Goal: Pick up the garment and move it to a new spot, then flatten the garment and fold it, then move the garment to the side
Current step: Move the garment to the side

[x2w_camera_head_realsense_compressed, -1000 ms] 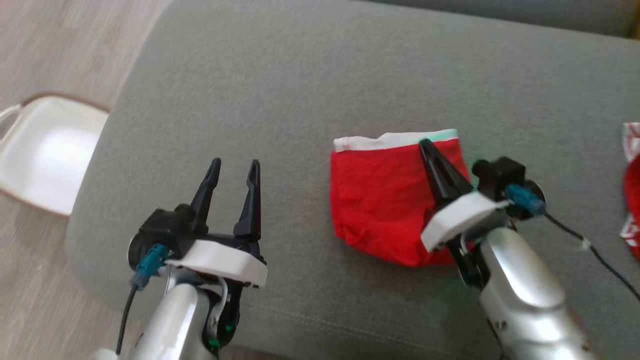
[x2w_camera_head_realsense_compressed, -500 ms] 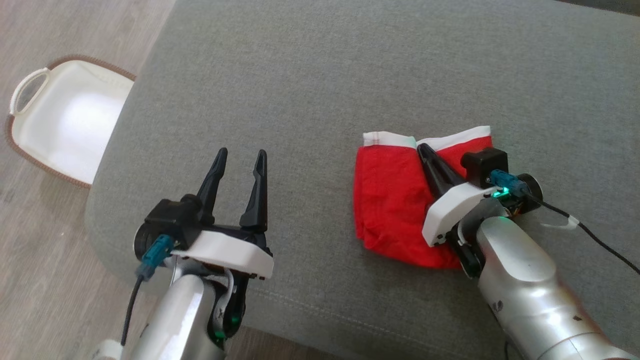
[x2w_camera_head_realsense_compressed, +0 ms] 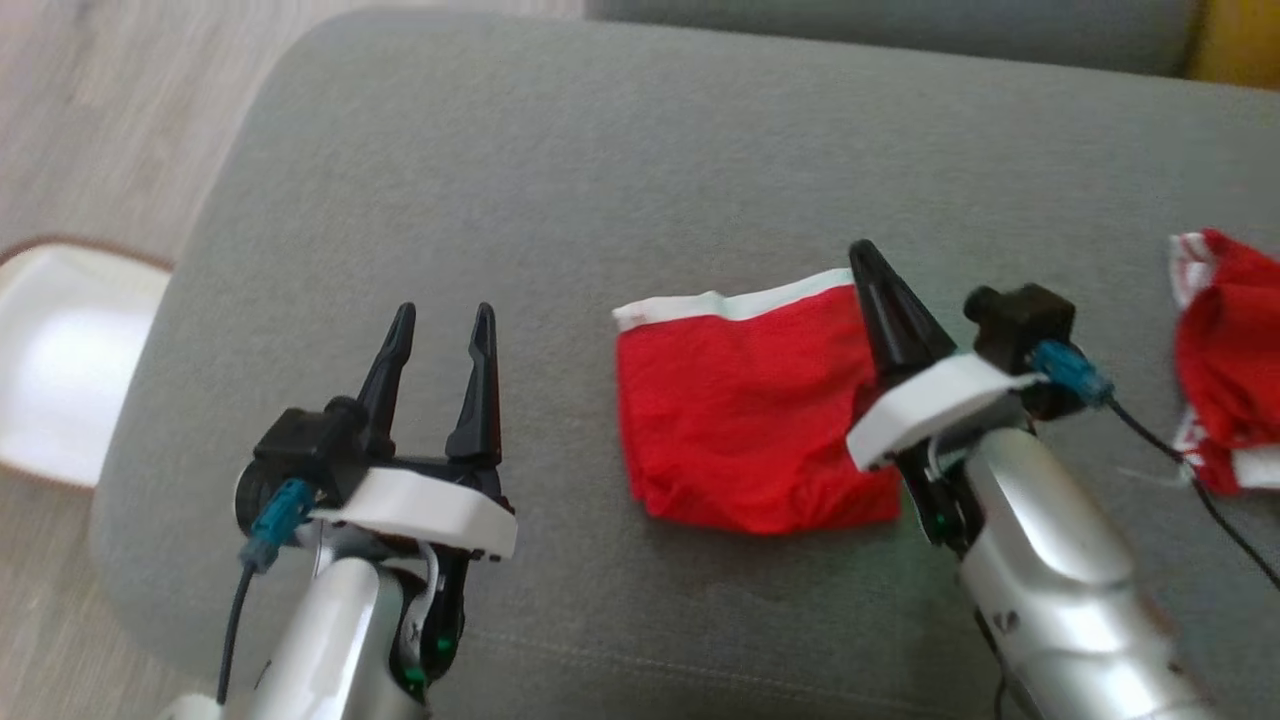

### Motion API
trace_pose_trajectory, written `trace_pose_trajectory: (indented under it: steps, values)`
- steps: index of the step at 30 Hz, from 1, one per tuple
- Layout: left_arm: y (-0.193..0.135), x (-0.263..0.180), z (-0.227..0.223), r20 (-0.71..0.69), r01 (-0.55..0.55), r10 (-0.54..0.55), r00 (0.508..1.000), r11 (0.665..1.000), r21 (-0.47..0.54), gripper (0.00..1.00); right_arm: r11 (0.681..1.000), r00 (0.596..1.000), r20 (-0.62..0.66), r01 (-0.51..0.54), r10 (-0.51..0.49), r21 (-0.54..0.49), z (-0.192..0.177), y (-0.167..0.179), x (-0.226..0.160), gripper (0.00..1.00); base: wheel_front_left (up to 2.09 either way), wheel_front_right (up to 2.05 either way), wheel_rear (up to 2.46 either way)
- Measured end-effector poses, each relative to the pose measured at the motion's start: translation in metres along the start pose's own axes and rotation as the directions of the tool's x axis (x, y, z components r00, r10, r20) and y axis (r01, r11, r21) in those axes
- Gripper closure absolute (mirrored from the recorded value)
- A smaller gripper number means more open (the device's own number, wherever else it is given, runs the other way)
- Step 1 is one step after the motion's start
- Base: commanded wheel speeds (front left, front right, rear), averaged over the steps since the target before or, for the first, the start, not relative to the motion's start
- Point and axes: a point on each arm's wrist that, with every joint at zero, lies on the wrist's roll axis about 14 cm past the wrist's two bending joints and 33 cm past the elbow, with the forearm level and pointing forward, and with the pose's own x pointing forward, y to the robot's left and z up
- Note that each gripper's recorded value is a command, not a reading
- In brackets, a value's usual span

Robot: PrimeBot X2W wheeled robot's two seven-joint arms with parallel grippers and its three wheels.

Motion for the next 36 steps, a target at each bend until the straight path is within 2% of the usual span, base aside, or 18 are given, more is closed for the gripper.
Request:
trace_pose_trajectory:
  steps: [13, 14, 15, 16, 17, 36]
  values:
    - [-0.042, 0.003, 0.007, 0.03, 0.117, -0.116, 0.993, 0.992, -0.037, 0.0, 0.972, 0.967, 0.106, 0.233, -0.232, 0.006, 0.019, -0.056, -0.085, 1.0, 0.0, 0.0, 0.0]
    - [-0.044, 0.003, 0.007, 0.029, 0.122, -0.121, 0.992, 0.992, -0.038, 0.0, 0.968, 0.963, 0.102, 0.249, -0.249, 0.012, 0.017, -0.059, -0.091, 0.96, 0.0, 0.0, 0.0]
    - [-0.045, 0.002, 0.006, 0.027, 0.126, -0.125, 0.992, 0.991, -0.039, 0.0, 0.964, 0.959, 0.098, 0.264, -0.265, 0.017, 0.014, -0.062, -0.096, 0.56, 0.0, 0.0, 0.0]
    - [-0.046, 0.002, 0.004, 0.022, 0.128, -0.127, 0.992, 0.991, -0.042, 0.0, 0.96, 0.955, 0.097, 0.278, -0.279, 0.023, 0.012, -0.065, -0.101, 0.04, 0.0, 0.0, 0.0]
    - [-0.047, 0.001, 0.002, 0.015, 0.128, -0.128, 0.992, 0.991, -0.049, 0.0, 0.957, 0.952, 0.098, 0.289, -0.29, 0.025, 0.012, -0.068, -0.105, 0.0, 0.0, 0.0, 0.0]
    - [-0.043, -0.008, -0.008, -0.018, 0.118, -0.119, 0.993, 0.992, -0.05, 0.0, 0.947, 0.943, 0.093, 0.318, -0.32, 0.037, 0.006, -0.07, -0.122, 0.0, 0.0, 0.0, 0.0]
